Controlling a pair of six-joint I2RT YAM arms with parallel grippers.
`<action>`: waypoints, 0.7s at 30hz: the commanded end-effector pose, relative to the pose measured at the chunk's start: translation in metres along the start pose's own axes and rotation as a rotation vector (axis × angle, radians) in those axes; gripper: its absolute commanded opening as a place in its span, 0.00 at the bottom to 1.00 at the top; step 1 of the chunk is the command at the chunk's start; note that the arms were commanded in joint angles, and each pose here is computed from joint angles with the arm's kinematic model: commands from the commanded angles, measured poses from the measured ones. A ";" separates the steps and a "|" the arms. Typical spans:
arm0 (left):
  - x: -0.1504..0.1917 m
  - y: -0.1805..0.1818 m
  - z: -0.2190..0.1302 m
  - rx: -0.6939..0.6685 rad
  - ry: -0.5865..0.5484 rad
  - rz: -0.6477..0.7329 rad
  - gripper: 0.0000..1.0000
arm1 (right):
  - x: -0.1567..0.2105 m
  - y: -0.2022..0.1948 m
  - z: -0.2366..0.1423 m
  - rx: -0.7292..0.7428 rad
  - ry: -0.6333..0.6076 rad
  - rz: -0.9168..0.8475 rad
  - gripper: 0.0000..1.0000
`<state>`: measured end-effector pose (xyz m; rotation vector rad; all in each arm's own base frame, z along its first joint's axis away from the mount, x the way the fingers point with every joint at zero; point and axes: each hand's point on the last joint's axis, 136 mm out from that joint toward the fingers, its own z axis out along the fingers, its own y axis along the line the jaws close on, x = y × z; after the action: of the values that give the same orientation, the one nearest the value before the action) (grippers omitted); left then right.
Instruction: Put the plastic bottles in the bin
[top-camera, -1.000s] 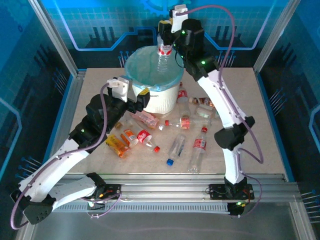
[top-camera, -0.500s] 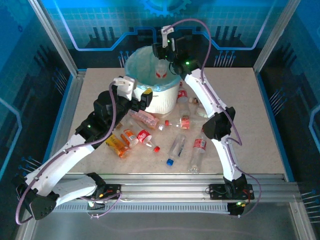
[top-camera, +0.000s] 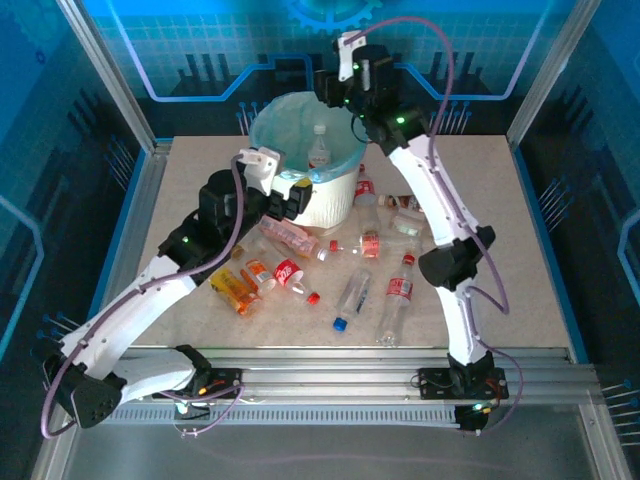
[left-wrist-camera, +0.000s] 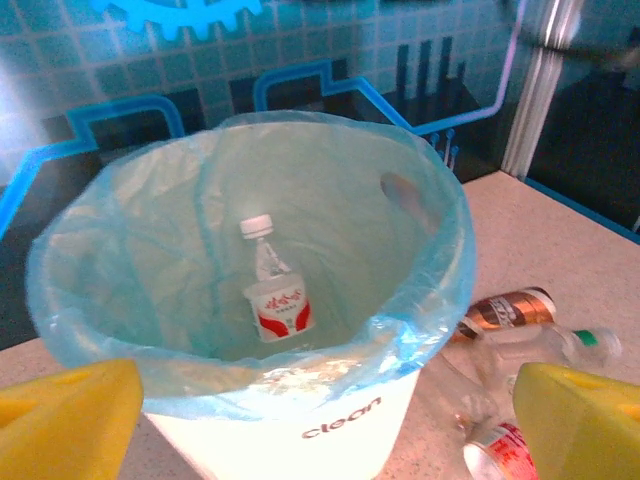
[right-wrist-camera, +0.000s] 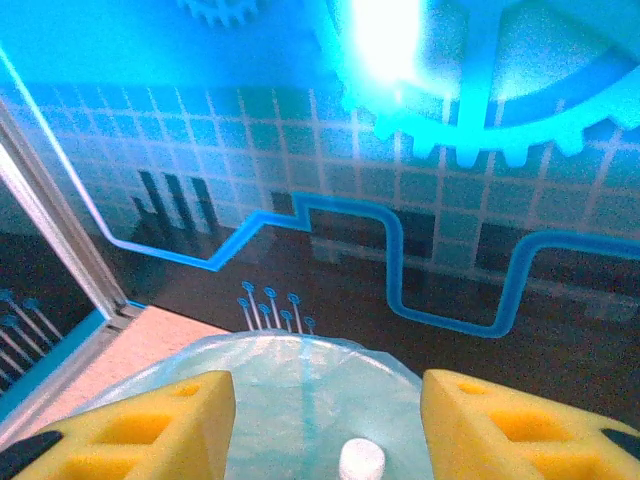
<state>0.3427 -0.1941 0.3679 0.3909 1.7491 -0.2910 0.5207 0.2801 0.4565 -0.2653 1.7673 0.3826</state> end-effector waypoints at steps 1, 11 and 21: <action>-0.010 -0.015 -0.004 0.096 0.031 -0.027 0.97 | -0.029 0.015 -0.070 -0.059 0.006 0.040 0.54; -0.023 -0.058 -0.010 0.159 0.087 0.055 0.93 | 0.029 -0.009 -0.183 -0.017 0.112 0.089 0.56; -0.008 -0.159 -0.021 0.365 0.135 0.196 0.94 | 0.123 -0.090 -0.286 0.194 0.182 0.187 0.62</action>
<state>0.2648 -0.3199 0.3825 0.7973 1.7628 -0.4912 0.2848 0.1149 0.3994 -0.0965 1.9722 0.3615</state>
